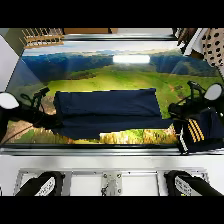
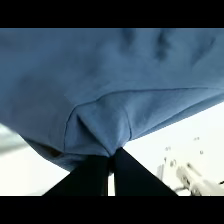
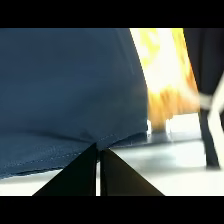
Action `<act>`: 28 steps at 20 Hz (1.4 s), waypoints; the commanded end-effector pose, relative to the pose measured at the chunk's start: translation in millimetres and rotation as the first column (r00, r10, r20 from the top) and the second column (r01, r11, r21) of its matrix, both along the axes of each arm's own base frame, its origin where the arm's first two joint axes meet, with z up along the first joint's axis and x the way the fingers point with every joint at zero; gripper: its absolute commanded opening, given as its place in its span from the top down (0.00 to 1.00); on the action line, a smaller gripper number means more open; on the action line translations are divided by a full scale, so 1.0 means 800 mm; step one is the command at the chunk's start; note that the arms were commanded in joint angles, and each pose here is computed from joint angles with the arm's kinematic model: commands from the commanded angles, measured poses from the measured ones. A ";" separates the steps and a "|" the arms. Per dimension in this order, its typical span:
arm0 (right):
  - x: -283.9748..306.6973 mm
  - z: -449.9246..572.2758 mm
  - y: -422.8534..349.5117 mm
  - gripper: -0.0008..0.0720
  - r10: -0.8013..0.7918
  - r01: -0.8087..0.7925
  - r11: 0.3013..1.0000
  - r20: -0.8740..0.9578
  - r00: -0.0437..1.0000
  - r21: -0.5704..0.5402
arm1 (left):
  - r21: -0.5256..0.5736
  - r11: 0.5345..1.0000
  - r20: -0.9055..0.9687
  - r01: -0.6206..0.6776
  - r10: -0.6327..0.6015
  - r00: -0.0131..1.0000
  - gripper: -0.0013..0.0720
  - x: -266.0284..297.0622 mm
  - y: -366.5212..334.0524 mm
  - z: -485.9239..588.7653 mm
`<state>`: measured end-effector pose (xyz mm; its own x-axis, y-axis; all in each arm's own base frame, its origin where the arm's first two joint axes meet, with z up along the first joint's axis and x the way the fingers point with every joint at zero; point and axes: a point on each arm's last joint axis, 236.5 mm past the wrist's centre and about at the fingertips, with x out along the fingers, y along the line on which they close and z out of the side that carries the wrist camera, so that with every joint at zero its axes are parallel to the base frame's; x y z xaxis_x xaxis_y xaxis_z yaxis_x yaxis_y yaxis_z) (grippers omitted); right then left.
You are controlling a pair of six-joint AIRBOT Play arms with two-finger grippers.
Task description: Fold the clothes and pants, and hang the long-sleeved shirts on hangers.
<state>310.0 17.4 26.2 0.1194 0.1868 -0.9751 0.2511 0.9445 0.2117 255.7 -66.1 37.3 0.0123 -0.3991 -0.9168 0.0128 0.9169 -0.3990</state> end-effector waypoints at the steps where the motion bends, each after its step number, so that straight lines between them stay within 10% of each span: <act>1: 0.079 -0.012 0.018 0.97 0.044 -0.044 0.999 0.035 0.998 -0.003 | 0.001 1.000 0.014 0.005 -0.005 1.000 0.97 0.081 0.013 -0.021; 12: 0.249 -0.041 0.056 0.95 0.014 -0.031 0.997 0.237 0.971 0.065 | 0.007 0.998 0.143 -0.066 0.064 0.988 0.94 0.263 0.051 -0.051; 13: 0.266 -0.035 0.066 0.89 -0.016 -0.016 0.994 0.287 0.958 0.111 | 0.008 0.998 0.158 -0.065 0.063 0.985 0.58 0.275 0.049 -0.054; 14: 0.282 -0.025 0.073 0.57 -0.031 -0.019 0.990 0.344 0.938 0.140 | 0.009 0.997 0.181 -0.083 0.080 0.980 0.21 0.289 0.050 -0.052; 15: 0.297 -0.011 0.079 0.14 -0.037 -0.033 0.986 0.403 0.915 0.164 | 0.006 0.994 0.206 -0.112 0.108 0.973 0.19 0.304 0.051 -0.044; 19: 0.282 0.005 0.046 0.08 0.088 -0.147 0.983 0.410 0.908 0.113 | 0.005 0.993 0.284 -0.122 0.115 0.952 0.23 0.321 0.055 0.003; 21: 0.246 -0.025 0.015 0.08 0.136 -0.179 0.977 0.310 0.941 0.116 | 0.003 0.995 0.266 -0.103 0.098 0.959 0.95 0.305 0.041 0.003; 28: 0.173 -0.145 -0.030 0.08 -0.026 0.000 0.940 0.072 0.997 0.342 | 0.004 1.000 0.139 0.031 -0.031 0.990 0.97 0.234 -0.064 -0.077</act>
<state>464.8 -6.6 -63.6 0.2358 0.4145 -0.8789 0.1727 0.8722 0.4577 459.7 -86.0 -2.1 0.1689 -0.3957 -0.9027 0.0624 0.9183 -0.3909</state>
